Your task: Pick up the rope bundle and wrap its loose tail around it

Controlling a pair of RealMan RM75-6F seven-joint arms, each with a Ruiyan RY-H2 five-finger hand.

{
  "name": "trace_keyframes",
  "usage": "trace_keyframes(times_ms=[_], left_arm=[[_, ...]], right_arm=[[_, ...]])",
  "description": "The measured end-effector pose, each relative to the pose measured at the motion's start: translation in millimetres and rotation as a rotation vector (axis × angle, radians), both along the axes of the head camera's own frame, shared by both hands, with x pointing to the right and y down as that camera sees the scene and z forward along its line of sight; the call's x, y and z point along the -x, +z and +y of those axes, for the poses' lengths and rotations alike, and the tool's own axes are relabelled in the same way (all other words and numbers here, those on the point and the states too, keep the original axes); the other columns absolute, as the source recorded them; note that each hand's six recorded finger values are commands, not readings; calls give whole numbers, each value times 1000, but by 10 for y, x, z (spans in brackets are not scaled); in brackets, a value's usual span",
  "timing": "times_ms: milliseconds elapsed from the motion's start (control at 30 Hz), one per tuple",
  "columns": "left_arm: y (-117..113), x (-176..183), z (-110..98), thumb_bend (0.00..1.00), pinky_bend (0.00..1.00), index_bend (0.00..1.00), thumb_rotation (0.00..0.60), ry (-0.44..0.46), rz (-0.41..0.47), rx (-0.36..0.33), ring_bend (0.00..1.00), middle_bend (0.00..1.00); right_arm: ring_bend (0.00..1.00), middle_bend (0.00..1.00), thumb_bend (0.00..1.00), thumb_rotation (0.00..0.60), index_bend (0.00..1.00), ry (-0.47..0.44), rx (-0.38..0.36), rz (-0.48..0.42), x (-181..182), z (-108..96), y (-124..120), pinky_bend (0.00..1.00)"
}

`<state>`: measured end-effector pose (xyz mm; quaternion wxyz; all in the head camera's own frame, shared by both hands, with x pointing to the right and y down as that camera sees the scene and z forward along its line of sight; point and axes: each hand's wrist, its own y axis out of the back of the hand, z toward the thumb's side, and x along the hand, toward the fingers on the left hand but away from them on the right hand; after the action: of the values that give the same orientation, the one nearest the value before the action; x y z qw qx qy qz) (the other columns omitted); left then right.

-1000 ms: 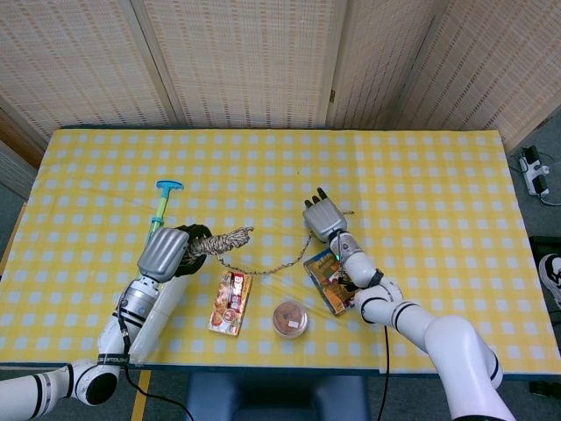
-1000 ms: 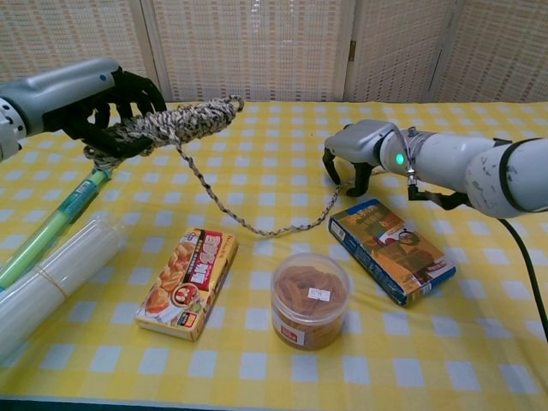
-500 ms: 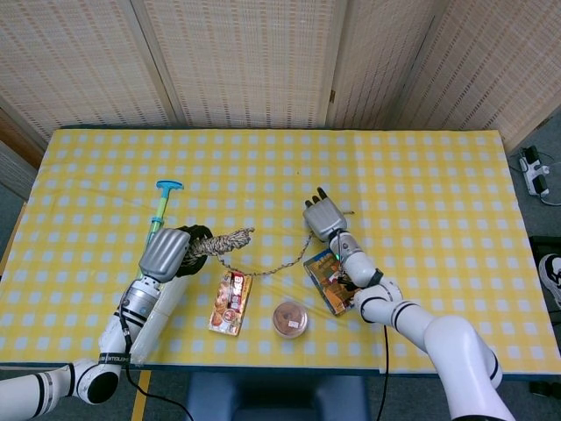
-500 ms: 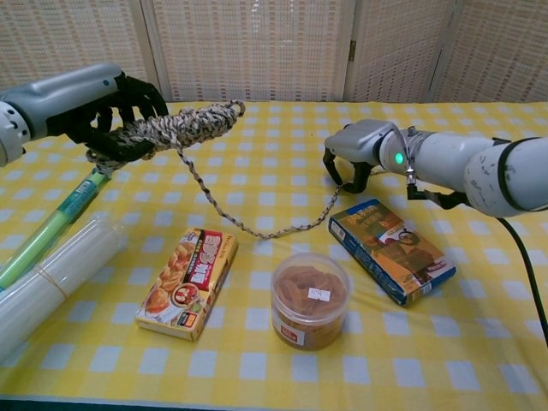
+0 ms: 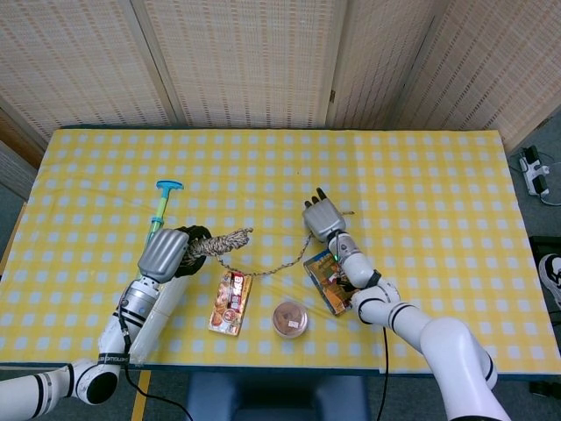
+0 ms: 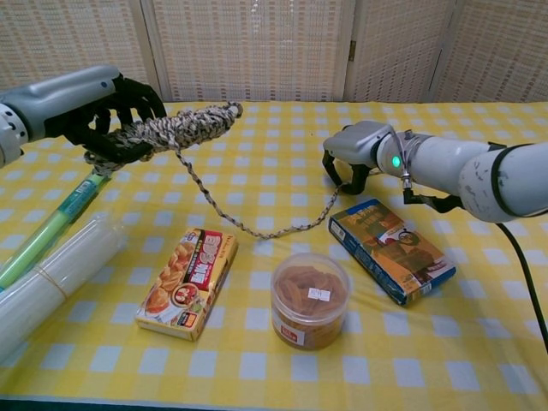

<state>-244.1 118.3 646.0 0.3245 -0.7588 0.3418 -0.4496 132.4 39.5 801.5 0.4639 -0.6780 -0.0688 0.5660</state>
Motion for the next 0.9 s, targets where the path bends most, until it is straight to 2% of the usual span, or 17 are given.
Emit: trace_keyframes(times_ms=[500, 667, 900], left_arm=[[-31, 17, -14, 563, 717, 623, 600, -15, 23, -4, 620, 624], [-91, 1, -66, 563, 717, 626, 600, -21, 67, -21, 621, 624], [-207, -207, -127, 562, 717, 628, 600, 59, 106, -66, 621, 624]], right_arm=[[216, 315, 527, 600, 632, 3, -16, -11, 29, -10, -27, 41], [246, 335, 529, 600, 653, 31, -33, -75, 51, -47, -155, 66], [311, 373, 536, 600, 684, 103, -51, -244, 167, -126, -549, 137]])
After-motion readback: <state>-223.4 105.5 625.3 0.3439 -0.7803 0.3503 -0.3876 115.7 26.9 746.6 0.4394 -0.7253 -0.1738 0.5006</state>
